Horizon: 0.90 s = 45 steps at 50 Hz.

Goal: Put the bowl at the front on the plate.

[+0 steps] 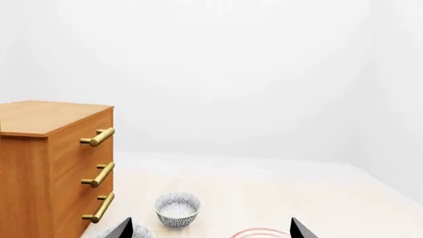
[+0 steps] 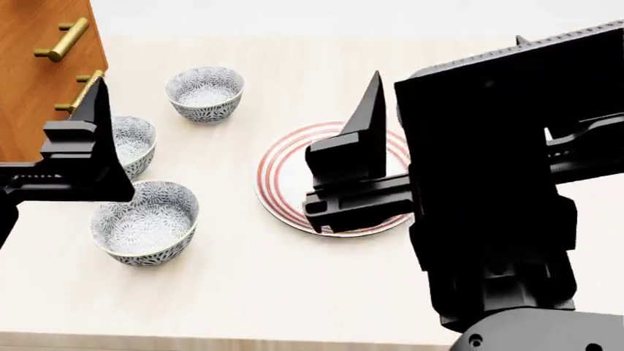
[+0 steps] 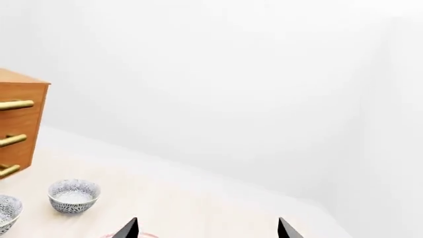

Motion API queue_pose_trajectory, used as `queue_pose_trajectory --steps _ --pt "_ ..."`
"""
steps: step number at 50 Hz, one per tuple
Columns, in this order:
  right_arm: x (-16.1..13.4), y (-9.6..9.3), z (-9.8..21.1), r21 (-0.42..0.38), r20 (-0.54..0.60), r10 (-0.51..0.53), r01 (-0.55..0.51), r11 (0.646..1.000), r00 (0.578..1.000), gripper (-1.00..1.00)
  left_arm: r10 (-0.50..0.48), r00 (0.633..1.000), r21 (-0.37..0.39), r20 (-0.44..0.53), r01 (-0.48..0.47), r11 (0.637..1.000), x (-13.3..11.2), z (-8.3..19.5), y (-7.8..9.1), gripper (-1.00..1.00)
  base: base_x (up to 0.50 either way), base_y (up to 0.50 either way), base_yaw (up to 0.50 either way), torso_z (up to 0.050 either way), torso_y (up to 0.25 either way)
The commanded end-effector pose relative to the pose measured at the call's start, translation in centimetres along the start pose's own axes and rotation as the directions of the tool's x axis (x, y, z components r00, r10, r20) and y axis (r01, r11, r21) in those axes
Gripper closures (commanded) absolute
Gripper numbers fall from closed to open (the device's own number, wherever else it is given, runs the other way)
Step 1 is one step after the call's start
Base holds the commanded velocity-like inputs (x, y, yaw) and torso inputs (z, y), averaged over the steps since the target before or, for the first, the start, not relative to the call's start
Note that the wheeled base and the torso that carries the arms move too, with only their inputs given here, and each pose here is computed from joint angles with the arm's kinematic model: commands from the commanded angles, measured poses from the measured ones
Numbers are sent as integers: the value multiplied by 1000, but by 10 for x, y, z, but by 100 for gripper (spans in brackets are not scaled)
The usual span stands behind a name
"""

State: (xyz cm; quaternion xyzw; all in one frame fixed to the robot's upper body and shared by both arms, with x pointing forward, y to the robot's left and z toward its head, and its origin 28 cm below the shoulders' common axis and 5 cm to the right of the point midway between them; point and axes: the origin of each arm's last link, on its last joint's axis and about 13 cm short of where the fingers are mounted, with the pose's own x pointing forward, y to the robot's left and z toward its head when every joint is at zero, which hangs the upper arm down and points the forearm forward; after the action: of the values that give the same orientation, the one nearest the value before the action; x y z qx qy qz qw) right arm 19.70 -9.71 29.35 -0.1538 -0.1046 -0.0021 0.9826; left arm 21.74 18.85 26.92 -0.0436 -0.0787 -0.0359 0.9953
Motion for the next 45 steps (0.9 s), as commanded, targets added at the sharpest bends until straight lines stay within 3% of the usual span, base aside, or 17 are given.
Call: queue_pose_trajectory --steps 1,10,45 --pt "-5 -16 39 -83 43 13 -9 996 999 -100 -42 997 26 72 40 999 -9 46 -2 -100 0 0 0 0 0" --pt "3 -17 59 -122 63 39 -31 992 997 -100 -75 988 19 137 73 997 -17 77 -7 -100 0 0 0 0 0" --pt "5 -22 61 -128 63 50 -42 991 997 -100 -68 992 4 103 68 998 -12 64 -3 -100 40 0 0 0 0"
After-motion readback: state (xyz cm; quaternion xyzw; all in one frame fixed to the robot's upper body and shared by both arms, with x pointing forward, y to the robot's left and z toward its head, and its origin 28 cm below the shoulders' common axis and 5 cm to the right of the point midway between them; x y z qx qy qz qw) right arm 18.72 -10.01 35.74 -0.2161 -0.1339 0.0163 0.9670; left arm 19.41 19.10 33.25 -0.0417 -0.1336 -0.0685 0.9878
